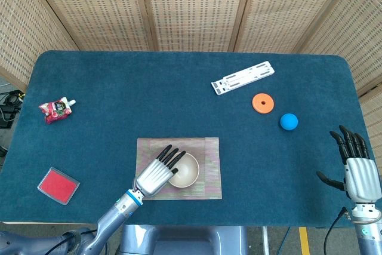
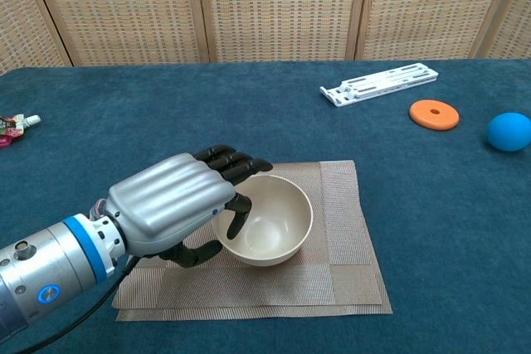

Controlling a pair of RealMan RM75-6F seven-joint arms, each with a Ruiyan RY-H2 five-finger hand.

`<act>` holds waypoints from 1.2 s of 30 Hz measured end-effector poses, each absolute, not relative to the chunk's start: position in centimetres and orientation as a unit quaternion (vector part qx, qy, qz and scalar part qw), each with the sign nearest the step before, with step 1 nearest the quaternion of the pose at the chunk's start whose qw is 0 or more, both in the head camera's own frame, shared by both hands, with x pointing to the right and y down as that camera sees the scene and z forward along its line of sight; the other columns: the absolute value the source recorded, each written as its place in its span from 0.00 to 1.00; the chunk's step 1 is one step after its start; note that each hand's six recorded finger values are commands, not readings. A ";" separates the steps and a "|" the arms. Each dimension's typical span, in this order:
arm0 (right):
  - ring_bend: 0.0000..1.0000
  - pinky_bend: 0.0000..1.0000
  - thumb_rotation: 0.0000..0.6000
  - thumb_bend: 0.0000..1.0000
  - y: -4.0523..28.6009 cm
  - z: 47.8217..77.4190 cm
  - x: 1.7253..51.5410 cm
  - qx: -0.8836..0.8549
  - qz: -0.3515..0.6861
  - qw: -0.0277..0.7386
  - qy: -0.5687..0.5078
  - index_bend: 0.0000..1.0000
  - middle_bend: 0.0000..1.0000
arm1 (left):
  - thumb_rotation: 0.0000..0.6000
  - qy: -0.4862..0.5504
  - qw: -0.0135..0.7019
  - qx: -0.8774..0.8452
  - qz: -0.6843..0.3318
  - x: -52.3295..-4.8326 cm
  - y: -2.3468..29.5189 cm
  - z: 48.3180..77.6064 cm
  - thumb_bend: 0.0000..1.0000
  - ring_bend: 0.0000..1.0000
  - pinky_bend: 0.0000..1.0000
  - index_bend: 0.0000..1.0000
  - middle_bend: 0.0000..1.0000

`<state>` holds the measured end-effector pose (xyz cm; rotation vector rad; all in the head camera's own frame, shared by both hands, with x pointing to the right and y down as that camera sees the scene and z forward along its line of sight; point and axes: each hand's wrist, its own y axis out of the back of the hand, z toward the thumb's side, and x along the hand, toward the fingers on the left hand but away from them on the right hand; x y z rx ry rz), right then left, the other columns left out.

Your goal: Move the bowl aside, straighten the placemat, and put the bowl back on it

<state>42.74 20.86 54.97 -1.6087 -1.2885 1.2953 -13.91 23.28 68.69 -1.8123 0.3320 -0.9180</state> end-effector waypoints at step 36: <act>0.00 0.00 1.00 0.14 21.6 55.4 41.4 -0.623 0.505 0.363 -0.474 0.13 0.00 | 1.00 0.255 0.502 -0.685 -0.462 -30.7 18.0 65.5 0.49 0.00 0.00 0.69 0.00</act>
